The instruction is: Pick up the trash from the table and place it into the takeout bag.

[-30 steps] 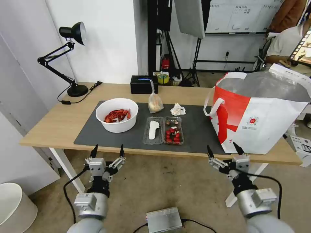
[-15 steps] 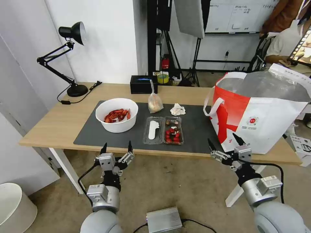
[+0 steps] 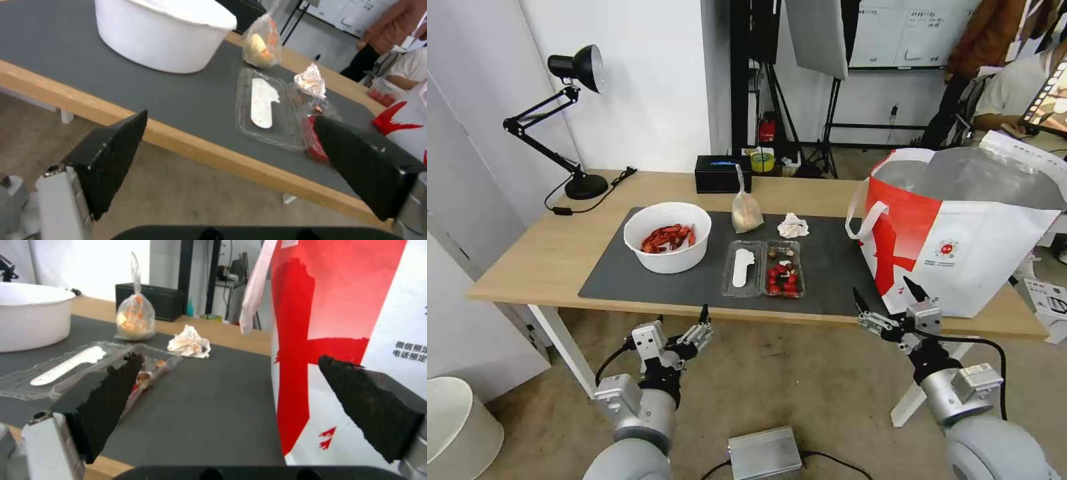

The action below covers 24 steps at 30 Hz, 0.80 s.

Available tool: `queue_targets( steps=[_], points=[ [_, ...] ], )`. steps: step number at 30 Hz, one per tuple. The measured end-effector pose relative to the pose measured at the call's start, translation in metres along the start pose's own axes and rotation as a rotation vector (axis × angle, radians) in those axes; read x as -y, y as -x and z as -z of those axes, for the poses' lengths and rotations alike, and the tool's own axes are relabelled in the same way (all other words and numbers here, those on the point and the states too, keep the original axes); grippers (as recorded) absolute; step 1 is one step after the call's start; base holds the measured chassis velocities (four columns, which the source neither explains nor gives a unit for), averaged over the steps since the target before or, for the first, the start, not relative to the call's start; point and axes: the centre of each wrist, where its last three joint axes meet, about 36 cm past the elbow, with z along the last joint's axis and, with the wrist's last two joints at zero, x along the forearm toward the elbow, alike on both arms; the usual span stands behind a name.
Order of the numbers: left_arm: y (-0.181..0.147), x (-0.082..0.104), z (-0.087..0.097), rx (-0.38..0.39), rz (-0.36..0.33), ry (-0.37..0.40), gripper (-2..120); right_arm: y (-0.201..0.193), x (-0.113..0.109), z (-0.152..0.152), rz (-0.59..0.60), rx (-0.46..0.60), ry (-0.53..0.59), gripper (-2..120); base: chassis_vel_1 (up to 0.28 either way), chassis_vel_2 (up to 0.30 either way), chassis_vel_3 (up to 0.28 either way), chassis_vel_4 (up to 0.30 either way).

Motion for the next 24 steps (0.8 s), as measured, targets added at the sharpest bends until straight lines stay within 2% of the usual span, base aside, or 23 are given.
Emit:
queue_targets(
  steps=[4,16,24],
  points=[
    [0.000,0.001,0.002,-0.014,-0.002,-0.018,100,-0.002,-0.002,-0.002,0.002,-0.004,0.002,100,0.000,0.000,0.000,0.000],
    [-0.004,0.009,0.032,-0.170,-0.057,-0.229,100,-0.004,-0.004,-0.001,0.010,0.002,0.004,100,0.000,0.000,0.000,0.000],
    [-0.004,0.013,0.035,-0.200,-0.083,-0.276,100,-0.004,-0.004,-0.001,0.013,0.003,0.003,100,0.000,0.000,0.000,0.000]
  ],
)
